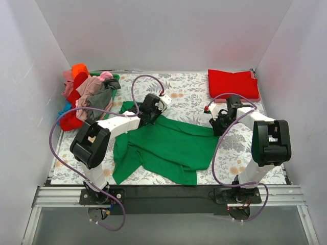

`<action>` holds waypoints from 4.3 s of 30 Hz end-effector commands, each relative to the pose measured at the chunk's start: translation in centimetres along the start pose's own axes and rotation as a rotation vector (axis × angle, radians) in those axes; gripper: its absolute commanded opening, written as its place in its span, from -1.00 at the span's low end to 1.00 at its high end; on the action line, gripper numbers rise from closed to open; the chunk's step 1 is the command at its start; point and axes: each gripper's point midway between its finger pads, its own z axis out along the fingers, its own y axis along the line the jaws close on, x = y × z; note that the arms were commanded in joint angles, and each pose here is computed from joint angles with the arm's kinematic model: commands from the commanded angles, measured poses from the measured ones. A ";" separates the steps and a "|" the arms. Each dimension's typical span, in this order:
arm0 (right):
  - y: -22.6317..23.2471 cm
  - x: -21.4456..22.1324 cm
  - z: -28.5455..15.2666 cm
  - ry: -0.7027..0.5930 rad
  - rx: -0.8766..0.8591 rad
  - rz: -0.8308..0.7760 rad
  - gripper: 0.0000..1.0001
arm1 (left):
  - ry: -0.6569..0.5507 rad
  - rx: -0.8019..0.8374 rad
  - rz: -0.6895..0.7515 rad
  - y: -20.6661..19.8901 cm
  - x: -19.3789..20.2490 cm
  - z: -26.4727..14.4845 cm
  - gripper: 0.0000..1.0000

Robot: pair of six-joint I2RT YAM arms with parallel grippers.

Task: Fold and stack the t-shirts
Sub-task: Flatten the tshirt out

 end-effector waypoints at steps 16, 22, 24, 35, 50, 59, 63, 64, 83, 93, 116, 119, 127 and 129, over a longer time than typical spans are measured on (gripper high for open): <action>0.6 -4.2 -5.8 -0.087 0.042 -0.096 -0.97 | -0.149 -0.051 -0.051 2.8 -4.4 -4.9 -1.00; 1.7 -5.7 -8.8 -0.137 0.069 -0.151 -0.97 | -0.226 -0.081 -0.083 4.2 -6.2 -8.2 -1.00; 1.8 -6.8 -10.4 -0.165 0.100 -0.180 -0.97 | -0.251 -0.093 -0.097 4.6 -6.7 -9.3 -1.00; 3.2 -14.5 -27.3 -0.290 0.435 -0.459 -0.97 | -0.767 -0.263 -0.264 12.1 -16.5 -28.6 -1.00; 12.3 -20.4 -52.5 -0.706 1.071 -0.660 -0.97 | -1.499 -0.081 -0.348 14.6 -24.2 -57.6 -1.00; 17.4 -19.4 -59.6 -0.891 1.271 -0.672 -0.97 | -1.735 0.005 -0.308 14.0 -22.7 -67.6 -1.00; 18.3 -19.0 -61.0 -0.922 1.317 -0.668 -0.97 | -1.780 0.034 -0.295 13.6 -22.5 -69.4 -1.00; 18.4 -18.9 -61.1 -0.924 1.318 -0.669 -0.97 | -1.789 0.041 -0.294 13.6 -22.4 -69.9 -1.00; 11.2 -19.6 -51.9 -0.752 1.120 -0.567 -0.97 | -1.621 -0.169 -0.367 16.1 -23.6 -60.8 -1.00; 3.8 -15.5 -34.1 -0.537 0.810 -0.420 -0.97 | -1.151 -0.348 -0.434 14.6 -18.1 -34.6 -1.00; 15.4 -17.0 -49.4 -0.848 1.067 -0.643 -0.97 | -1.682 -0.038 -0.420 12.7 -17.4 -58.8 -1.00; 17.9 -17.0 -53.3 -0.927 1.140 -0.648 -0.97 | -1.759 -0.003 -0.390 12.3 -17.1 -62.9 -1.00; 19.8 -17.7 -58.0 -1.004 1.228 -0.645 -0.97 | -1.860 0.031 -0.315 12.2 -18.1 -68.4 -1.00; 19.0 -17.9 -57.5 -0.988 1.221 -0.636 -0.97 | -1.838 0.009 -0.321 12.7 -19.0 -67.3 -1.00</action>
